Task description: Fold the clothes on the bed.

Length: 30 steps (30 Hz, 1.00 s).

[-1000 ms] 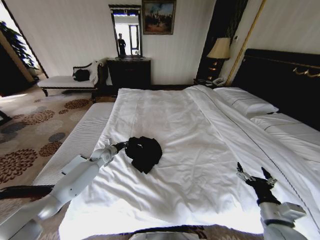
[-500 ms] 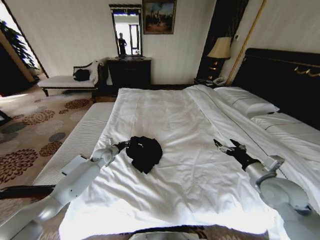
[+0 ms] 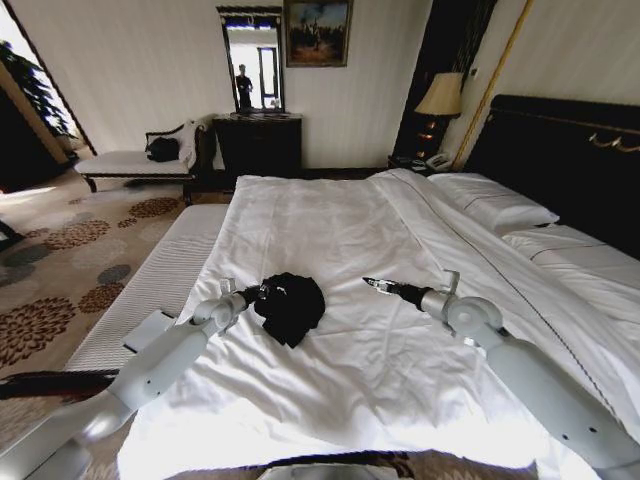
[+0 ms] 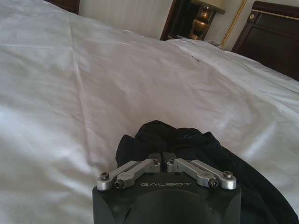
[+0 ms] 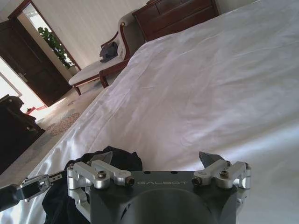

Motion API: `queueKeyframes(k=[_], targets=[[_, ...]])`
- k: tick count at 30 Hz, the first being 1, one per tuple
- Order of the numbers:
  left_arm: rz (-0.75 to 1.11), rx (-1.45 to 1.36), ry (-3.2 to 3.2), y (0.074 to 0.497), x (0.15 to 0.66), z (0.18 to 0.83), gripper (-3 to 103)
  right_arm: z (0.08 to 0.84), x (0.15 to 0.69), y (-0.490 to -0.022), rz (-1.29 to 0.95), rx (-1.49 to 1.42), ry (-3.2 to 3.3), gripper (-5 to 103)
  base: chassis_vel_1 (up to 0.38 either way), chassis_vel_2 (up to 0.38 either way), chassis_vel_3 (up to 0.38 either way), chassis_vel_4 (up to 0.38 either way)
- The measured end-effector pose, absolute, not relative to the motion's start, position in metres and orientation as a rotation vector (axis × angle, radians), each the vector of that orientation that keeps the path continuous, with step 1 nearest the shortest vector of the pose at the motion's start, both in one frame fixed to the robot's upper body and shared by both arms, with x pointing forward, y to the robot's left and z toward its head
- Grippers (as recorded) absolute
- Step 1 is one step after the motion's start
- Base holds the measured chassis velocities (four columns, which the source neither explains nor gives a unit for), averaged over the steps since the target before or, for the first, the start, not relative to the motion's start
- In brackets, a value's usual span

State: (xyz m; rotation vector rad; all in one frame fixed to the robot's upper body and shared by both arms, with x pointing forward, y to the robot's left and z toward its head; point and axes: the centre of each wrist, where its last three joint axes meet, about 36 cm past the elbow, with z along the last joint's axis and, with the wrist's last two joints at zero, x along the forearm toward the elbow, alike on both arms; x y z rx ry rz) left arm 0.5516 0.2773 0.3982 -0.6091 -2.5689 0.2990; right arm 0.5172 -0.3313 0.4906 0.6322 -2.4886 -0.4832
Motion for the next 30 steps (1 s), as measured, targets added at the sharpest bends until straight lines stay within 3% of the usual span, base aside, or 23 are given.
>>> queueKeyframes(k=[8, 30], targets=[[0.319, -0.611, -2.567, 0.275, 0.552, 0.397, 1, 0.463, 0.564, -0.304, -0.429, 0.627, -2.435, 100, 0.000, 0.000, 0.000, 0.000], [0.348, -0.603, -2.560, 0.276, 0.543, 0.391, 1, 0.418, 0.600, -0.245, -0.382, 0.672, -2.351, 100, 0.000, 0.000, 0.000, 0.000]])
